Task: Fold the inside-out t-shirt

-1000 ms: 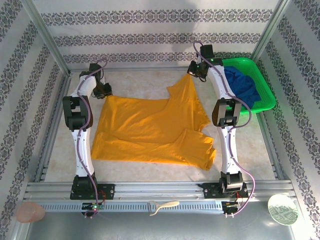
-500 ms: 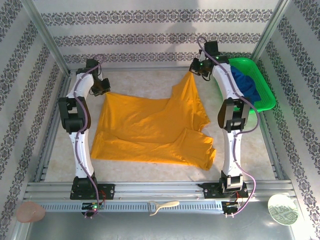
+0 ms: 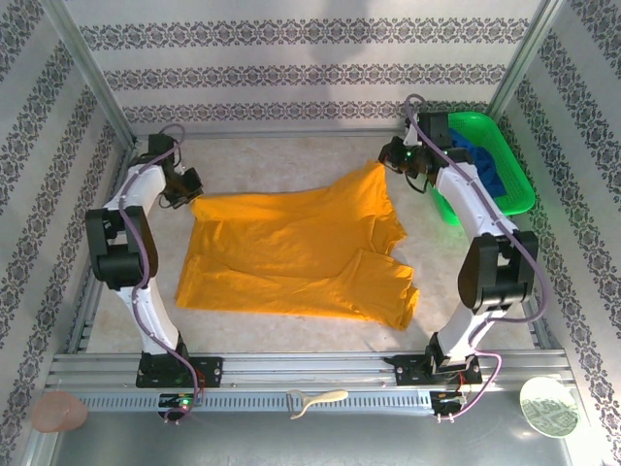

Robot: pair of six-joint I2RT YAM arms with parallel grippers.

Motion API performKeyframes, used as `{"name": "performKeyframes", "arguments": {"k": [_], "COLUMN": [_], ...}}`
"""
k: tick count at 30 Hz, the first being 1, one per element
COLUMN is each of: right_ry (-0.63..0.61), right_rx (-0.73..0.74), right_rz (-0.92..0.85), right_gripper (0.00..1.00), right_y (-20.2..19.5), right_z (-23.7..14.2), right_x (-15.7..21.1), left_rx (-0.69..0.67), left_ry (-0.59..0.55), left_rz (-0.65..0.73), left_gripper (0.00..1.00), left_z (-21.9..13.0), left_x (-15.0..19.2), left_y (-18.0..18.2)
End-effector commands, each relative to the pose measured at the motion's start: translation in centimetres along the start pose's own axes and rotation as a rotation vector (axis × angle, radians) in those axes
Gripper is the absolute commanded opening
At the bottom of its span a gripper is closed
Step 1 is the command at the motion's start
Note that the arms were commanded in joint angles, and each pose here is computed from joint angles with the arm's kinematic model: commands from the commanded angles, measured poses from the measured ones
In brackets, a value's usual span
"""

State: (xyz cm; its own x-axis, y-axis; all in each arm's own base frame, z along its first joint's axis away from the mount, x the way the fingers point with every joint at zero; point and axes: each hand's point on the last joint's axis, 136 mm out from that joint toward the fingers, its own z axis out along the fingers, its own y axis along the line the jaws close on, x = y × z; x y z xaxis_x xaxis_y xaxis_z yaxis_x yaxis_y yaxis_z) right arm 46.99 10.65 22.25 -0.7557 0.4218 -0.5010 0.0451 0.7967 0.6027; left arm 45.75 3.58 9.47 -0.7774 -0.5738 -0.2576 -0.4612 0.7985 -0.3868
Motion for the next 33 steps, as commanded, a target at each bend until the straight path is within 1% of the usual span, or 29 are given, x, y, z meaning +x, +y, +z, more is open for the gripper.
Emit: {"name": "performKeyframes", "arguments": {"k": [1, 5, 9, 14, 21, 25, 32, 33], "right_ry": [-0.055, -0.052, -0.063, -0.093, -0.116, -0.096, -0.023, -0.019], "right_rx": [-0.059, -0.046, -0.029, -0.002, 0.021, 0.030, 0.072, 0.086], "right_rz": [-0.013, 0.001, 0.024, 0.040, 0.044, 0.065, 0.140, 0.151], "right_gripper": [0.00, 0.00, 0.00, 0.00, 0.00, 0.00, 0.00, 0.00], "right_y": [1.5, 0.2, -1.1, -2.4, -3.4, -4.4, -7.3, -7.9], "right_z": [-2.5, -4.4, -6.6, -9.5, -13.7, -14.7, -14.3, -14.2], "right_x": [1.1, 4.4, 7.4, 10.5, 14.5, 16.9, 22.2, 23.0], "left_rx": [0.069, 0.082, 0.102, 0.134, 0.145, 0.146, 0.115, 0.116], "left_ry": [-0.079, -0.086, -0.061, -0.029, -0.045, -0.054, -0.067, -0.062], "left_rz": [-0.077, -0.112, -0.145, -0.170, -0.187, -0.190, -0.224, -0.230], "left_gripper": [0.00, 0.00, 0.00, 0.01, 0.01, 0.01, 0.02, 0.05], "left_z": [-2.0, -2.7, -2.3, -1.6, -2.5, -3.1, -3.0, -2.8], "left_x": [-1.0, 0.2, 1.8, 3.5, 4.9, 5.5, 7.5, 7.8], "left_y": [0.4, 1.5, 2.2, 2.4, 2.7, 2.9, 4.9, 5.0]}}
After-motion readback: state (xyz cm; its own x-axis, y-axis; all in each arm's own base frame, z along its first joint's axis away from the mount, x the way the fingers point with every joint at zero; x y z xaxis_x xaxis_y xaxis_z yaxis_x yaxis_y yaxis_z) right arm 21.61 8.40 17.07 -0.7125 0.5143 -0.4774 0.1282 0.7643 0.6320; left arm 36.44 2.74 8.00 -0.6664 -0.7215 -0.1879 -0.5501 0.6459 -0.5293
